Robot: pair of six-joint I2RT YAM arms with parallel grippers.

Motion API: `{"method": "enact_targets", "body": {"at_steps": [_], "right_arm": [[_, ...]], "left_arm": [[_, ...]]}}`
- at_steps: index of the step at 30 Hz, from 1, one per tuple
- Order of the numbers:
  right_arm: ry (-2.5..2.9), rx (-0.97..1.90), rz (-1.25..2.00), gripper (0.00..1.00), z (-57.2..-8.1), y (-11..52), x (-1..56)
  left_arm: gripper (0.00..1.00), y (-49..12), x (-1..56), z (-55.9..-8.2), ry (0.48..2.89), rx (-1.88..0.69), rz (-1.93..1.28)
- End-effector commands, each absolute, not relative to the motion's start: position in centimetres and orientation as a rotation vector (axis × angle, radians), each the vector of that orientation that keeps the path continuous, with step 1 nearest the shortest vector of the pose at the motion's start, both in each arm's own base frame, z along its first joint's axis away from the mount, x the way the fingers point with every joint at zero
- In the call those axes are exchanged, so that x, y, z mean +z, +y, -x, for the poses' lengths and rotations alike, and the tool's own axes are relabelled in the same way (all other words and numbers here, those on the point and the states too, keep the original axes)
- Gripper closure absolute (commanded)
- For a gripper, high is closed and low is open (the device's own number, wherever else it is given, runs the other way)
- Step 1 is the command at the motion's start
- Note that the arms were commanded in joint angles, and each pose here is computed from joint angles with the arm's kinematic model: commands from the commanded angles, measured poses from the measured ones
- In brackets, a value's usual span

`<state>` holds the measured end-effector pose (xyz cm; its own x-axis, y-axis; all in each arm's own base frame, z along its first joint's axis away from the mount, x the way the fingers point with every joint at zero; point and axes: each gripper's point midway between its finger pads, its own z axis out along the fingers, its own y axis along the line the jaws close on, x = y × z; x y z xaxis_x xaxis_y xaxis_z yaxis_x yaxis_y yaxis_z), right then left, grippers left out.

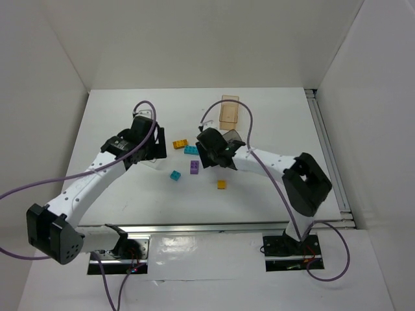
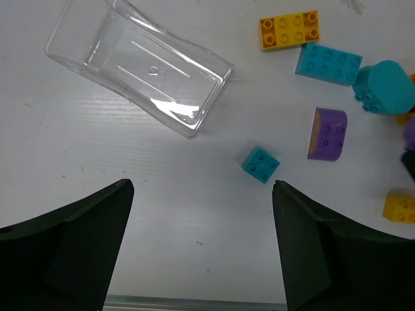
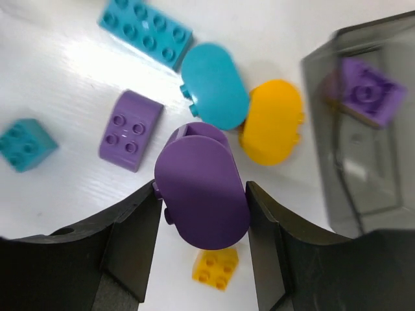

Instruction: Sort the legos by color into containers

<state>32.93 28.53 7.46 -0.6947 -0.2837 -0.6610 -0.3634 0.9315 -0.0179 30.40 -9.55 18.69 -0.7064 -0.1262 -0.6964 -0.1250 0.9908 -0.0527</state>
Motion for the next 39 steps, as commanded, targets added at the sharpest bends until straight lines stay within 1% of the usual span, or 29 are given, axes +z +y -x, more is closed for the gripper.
{"method": "enact_targets", "body": {"at_steps": [1, 3, 6, 13, 15, 16, 17, 18, 19, 20, 24, 26, 30, 34, 36, 37, 39], "right_arm": [[2.243, 0.155, 0.312, 0.53, -33.8, 26.8, 13.8], [2.228, 0.128, 0.241, 0.53, -34.7, 24.4, 14.6], [2.257, 0.119, 0.153, 0.53, -36.2, 21.7, 14.1], [2.322, 0.027, 0.086, 0.53, -38.8, 19.0, 11.1], [2.328, 0.015, 0.048, 0.49, -39.5, 18.2, 10.8], [2.334, 0.023, 0.043, 0.44, -39.8, 18.2, 10.7], [2.338, 0.028, 0.035, 0.21, -39.9, 17.9, 10.7], [2.338, 0.028, 0.035, 0.13, -40.0, 17.9, 10.9], [2.327, 0.041, 0.018, 0.08, -40.3, 18.1, 11.4], [2.324, 0.043, 0.017, 0.06, -40.1, 18.0, 11.8], [2.279, 0.127, 0.008, 0.10, -38.9, 18.7, 14.1], [2.264, 0.195, 0.021, 0.14, -37.7, 19.9, 14.8], [2.260, 0.280, 0.037, 0.14, -35.9, 22.2, 14.9], [2.273, 0.271, 0.024, 0.14, -35.3, 22.5, 14.4], [2.263, 0.284, 0.011, 0.14, -35.2, 22.5, 14.9], [2.269, 0.303, 0.008, 0.14, -35.1, 22.7, 14.9], [2.295, 0.347, 0.050, 0.14, -34.0, 23.6, 14.3]], "left_arm": [[0.05, -10.6, 16.3, -30.1, 2.471, 0.007, 0.138], [0.05, -12.0, 15.8, -29.9, 2.492, -0.012, 0.102], [0.05, -14.3, 14.6, -29.4, 2.534, -0.045, 0.083], [0.05, -19.7, 11.7, -29.0, 2.603, -0.042, 0.010], [0.05, -20.9, 11.4, -29.3, 2.610, -0.054, 0.025], [0.05, -21.4, 10.5, -29.2, 2.624, -0.031, 0.014], [0.05, -21.6, 10.3, -29.4, 2.630, -0.028, 0.028], [0.05, -22.1, 10.3, -29.4, 2.635, -0.027, 0.013], [0.05, -22.3, 10.0, -29.5, 2.640, -0.024, 0.024], [0.06, -22.3, 9.7, -29.5, 2.648, -0.015, 0.022], [0.09, -22.0, 10.5, -29.8, 2.622, -0.002, 0.031], [0.14, -21.1, 11.2, -30.2, 2.601, 0.006, 0.050], [0.14, -19.9, 11.0, -29.8, 2.605, 0.017, -0.028], [0.14, -22.0, 10.3, -30.1, 2.641, -0.083, -0.063], [0.14, -22.8, 10.7, -30.8, 2.624, -0.092, -0.032], [0.13, -22.5, 10.6, -30.6, 2.630, -0.072, -0.014], [0.13, -21.4, 10.9, -31.4, 2.623, -0.050, 0.038]]}}
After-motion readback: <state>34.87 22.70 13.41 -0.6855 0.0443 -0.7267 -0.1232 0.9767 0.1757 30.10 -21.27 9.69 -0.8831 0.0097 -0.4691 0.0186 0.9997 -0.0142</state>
